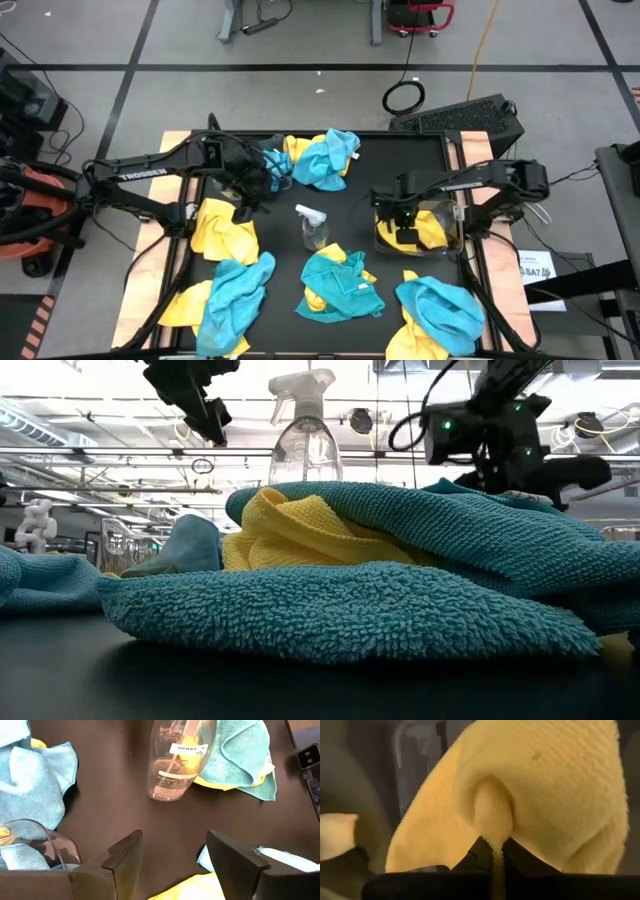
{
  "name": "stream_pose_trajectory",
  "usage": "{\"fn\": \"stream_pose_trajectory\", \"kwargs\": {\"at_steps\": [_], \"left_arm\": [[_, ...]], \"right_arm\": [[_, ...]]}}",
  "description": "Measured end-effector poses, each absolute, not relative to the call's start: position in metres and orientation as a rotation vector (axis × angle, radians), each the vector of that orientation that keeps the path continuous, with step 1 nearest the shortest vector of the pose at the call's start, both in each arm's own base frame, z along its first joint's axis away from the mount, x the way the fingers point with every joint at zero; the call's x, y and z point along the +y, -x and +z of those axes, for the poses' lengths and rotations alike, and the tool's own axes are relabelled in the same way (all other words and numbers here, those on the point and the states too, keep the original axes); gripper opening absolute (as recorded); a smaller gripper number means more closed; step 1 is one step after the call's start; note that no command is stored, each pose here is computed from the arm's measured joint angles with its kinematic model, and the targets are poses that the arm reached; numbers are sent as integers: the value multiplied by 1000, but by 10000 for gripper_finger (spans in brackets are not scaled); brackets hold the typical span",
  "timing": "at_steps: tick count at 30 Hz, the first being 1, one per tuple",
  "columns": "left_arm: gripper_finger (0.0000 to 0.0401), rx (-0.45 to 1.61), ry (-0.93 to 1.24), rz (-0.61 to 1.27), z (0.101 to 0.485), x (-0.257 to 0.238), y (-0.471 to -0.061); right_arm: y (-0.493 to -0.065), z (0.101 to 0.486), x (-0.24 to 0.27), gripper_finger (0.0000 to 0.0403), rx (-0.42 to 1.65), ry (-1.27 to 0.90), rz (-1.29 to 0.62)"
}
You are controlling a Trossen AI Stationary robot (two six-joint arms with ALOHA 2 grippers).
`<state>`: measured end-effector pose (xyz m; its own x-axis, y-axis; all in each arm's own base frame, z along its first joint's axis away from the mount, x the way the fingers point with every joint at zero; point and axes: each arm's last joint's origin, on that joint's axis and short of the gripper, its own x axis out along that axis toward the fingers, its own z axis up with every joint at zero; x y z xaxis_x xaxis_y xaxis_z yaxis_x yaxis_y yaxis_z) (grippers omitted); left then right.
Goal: Sort microfiber towel by color & place in baskets
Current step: Put the yellow microfiber towel into the bottom transparent bin
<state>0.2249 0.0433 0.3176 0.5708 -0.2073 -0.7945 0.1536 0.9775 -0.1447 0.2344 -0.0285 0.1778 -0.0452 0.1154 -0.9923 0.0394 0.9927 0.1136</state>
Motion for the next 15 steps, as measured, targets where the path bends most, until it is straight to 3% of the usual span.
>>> {"fn": "stream_pose_trajectory", "kwargs": {"at_steps": [7, 15], "left_arm": [[226, 947, 58, -225, 317, 40, -225], [226, 1008, 59, -278, 314, 28, -222]], "right_arm": [[-236, 173, -29, 42, 1643, -131, 59], [-229, 187, -28, 136, 1592, -127, 46]]}}
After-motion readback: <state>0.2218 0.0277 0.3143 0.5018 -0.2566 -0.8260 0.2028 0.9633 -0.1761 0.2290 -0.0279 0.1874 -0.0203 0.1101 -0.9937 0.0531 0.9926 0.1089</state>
